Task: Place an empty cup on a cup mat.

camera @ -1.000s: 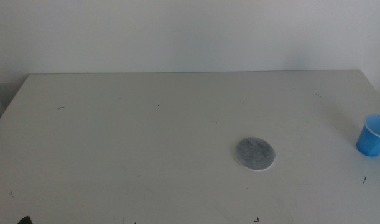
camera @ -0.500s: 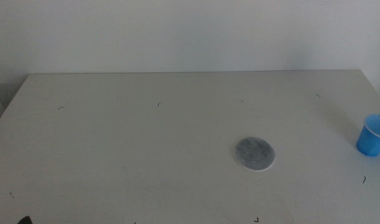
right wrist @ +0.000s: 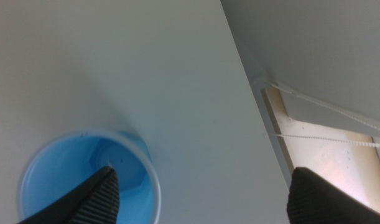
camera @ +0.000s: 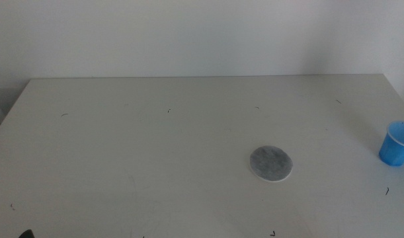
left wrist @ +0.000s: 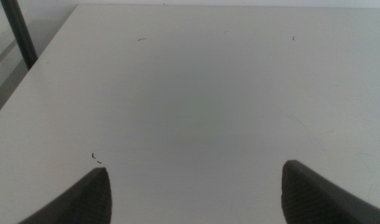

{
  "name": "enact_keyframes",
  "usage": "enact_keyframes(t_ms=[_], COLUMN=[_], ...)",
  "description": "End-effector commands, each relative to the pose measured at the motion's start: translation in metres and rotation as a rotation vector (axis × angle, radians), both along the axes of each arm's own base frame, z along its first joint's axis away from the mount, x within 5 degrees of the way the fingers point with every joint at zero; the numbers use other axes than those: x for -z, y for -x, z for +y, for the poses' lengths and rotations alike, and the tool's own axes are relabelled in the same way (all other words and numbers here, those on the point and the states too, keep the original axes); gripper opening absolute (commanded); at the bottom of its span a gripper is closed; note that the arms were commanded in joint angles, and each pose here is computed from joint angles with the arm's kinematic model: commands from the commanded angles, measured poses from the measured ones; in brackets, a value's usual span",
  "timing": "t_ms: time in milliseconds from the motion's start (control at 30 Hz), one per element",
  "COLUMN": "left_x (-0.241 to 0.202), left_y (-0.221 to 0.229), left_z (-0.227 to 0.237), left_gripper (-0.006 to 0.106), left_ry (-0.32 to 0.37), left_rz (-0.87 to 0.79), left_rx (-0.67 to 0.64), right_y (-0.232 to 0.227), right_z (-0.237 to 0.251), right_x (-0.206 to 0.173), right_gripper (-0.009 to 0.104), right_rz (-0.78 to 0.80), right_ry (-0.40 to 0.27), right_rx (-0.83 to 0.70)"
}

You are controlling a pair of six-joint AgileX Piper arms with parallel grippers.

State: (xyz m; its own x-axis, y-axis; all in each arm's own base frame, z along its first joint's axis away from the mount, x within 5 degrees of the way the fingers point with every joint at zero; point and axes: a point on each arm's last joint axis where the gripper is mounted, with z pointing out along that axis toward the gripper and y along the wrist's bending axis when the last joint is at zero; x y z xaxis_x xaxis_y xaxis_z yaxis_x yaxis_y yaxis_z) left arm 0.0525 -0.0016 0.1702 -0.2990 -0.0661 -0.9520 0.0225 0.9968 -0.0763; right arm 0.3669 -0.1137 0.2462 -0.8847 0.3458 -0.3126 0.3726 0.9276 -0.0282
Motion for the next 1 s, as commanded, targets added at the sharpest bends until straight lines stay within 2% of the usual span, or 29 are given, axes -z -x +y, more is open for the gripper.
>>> enact_keyframes(t_ms=[0,133,567,967], left_x=[-0.008,-0.008,-0.008,-0.008], left_y=[-0.001,-0.001,-0.001,-0.001], left_z=[0.0,0.0,0.0,0.0], left_gripper=[0.105,0.105,0.105,0.105], left_ry=[0.015,0.015,0.015,0.015], left_rz=[-0.077,-0.077,-0.077,-0.077], left_rx=[0.0,0.0,0.0,0.0], right_y=[-0.006,-0.016,-0.023,-0.026], right_z=[-0.004,-0.004,0.0,0.001], right_x=[-0.021,-0.006,0.015,0.024], right_gripper=[0.086,0.08,0.054,0.005], right_rz=[-0.121,-0.137,-0.084,-0.068], right_ry=[0.038,0.005,-0.027,-0.056], right_rx=[-0.009,-0.002,-0.032,-0.023])
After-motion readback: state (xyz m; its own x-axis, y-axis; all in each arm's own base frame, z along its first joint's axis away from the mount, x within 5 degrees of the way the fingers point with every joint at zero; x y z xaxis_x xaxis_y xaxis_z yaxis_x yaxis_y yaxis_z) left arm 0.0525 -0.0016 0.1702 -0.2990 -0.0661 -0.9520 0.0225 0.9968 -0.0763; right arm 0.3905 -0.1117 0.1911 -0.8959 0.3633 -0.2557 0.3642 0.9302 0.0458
